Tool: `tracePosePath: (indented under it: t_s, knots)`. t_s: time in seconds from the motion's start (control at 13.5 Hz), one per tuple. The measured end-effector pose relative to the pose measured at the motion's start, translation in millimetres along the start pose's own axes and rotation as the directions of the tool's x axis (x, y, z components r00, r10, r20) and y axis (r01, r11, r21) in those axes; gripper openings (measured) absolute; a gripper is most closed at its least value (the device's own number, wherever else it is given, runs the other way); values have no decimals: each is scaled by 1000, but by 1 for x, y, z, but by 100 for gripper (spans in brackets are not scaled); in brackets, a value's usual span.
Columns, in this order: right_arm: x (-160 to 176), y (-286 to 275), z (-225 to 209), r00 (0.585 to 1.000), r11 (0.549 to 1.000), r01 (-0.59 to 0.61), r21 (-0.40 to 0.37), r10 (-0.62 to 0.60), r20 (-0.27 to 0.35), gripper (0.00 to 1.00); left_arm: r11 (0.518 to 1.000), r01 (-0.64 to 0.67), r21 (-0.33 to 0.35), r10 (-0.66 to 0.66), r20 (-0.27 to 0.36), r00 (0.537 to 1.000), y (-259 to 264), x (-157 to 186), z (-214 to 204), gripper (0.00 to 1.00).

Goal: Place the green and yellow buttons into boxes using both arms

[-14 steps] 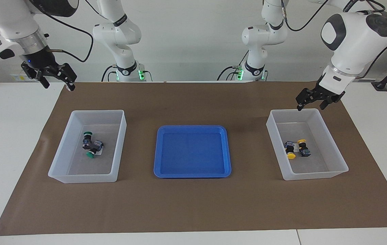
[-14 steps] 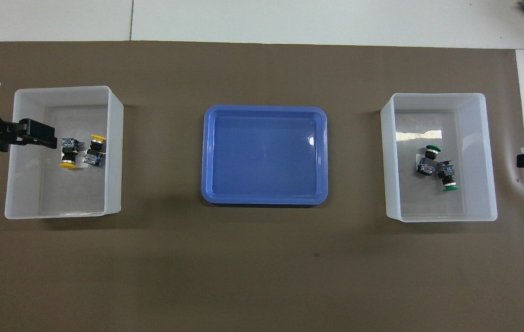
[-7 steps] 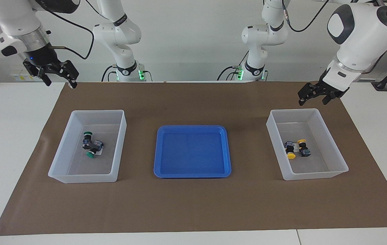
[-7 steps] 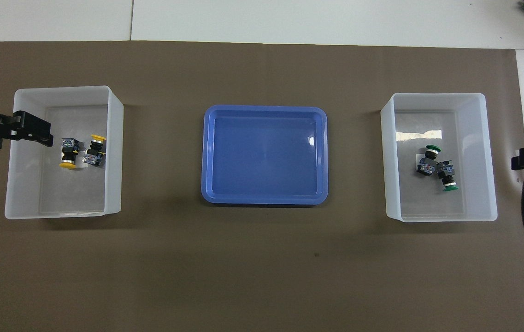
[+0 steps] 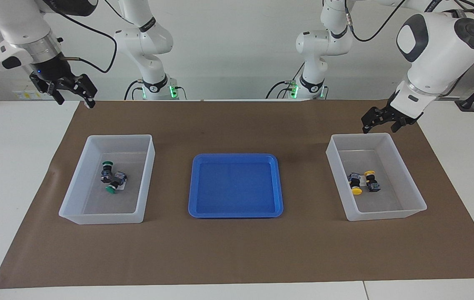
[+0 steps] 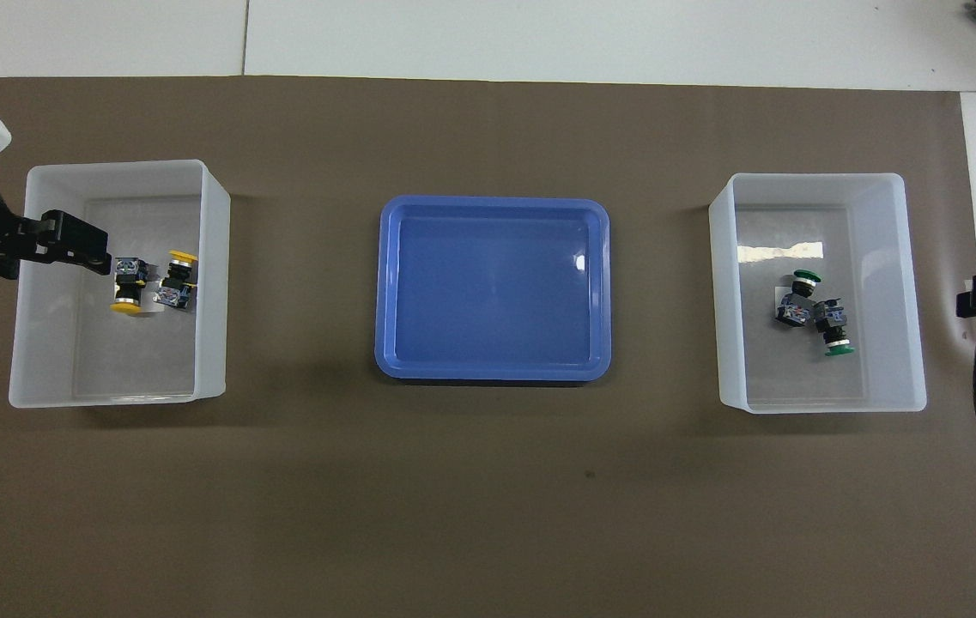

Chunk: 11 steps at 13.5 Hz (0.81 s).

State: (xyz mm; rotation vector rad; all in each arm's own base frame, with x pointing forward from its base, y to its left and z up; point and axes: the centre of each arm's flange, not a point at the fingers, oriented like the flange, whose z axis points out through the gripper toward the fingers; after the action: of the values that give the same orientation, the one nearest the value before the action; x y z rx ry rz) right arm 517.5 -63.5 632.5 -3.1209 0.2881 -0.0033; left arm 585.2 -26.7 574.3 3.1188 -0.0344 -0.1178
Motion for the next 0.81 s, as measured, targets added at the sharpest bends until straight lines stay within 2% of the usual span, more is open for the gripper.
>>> tracePosePath:
  t_s: [0.3,0.81]
  knots:
    - [-1,-4,-2,1000,1000,-4,-5,5,20,100,1000,0,0,0,-23,1000,0,2,-3,100]
    - [1,-24,-10,1000,1000,26,-13,-26,13,100,1000,5,-1,-5,-61,998,-3,0,-20,100]
